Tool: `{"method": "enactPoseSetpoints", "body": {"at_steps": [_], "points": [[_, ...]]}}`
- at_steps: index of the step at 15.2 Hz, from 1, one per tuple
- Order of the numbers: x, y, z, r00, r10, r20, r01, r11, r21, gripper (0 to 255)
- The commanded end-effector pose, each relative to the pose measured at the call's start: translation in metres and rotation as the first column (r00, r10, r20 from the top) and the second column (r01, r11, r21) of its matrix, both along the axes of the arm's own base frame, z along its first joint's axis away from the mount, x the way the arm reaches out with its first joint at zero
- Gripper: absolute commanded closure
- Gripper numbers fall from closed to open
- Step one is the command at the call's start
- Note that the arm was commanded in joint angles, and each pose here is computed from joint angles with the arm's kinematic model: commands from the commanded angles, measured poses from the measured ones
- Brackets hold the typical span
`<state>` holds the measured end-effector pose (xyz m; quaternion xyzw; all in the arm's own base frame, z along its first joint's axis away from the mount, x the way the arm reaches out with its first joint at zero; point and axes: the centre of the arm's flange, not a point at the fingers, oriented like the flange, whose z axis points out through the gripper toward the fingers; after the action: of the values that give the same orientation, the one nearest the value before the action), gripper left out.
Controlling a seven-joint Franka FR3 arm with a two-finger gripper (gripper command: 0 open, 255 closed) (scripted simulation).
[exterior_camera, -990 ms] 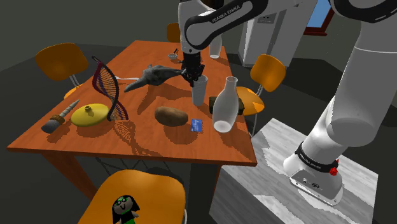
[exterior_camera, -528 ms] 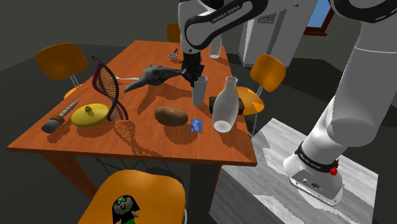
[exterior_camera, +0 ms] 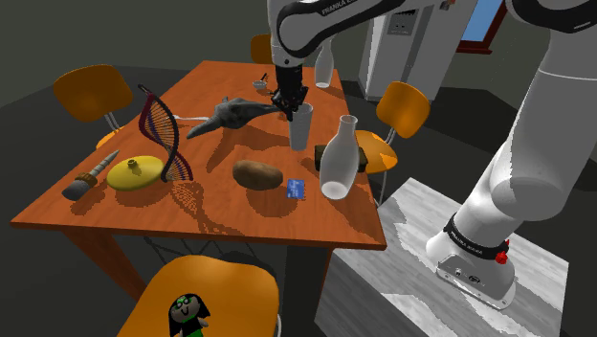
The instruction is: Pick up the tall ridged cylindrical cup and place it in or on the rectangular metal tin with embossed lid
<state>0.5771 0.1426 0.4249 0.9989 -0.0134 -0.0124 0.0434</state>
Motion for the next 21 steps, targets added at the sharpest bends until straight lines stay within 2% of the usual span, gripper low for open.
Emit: {"method": "enactPoseSetpoints", "body": {"at_steps": [1,15,21], "points": [[0.0,0.0,0.011,1.0,0.0,0.0,0.0,1.0,0.0,255],[0.0,0.0,0.085,1.0,0.0,0.0,0.0,1.0,0.0,255],[-0.063,-0.038,0.115,1.0,0.0,0.0,0.0,1.0,0.0,255]]}}
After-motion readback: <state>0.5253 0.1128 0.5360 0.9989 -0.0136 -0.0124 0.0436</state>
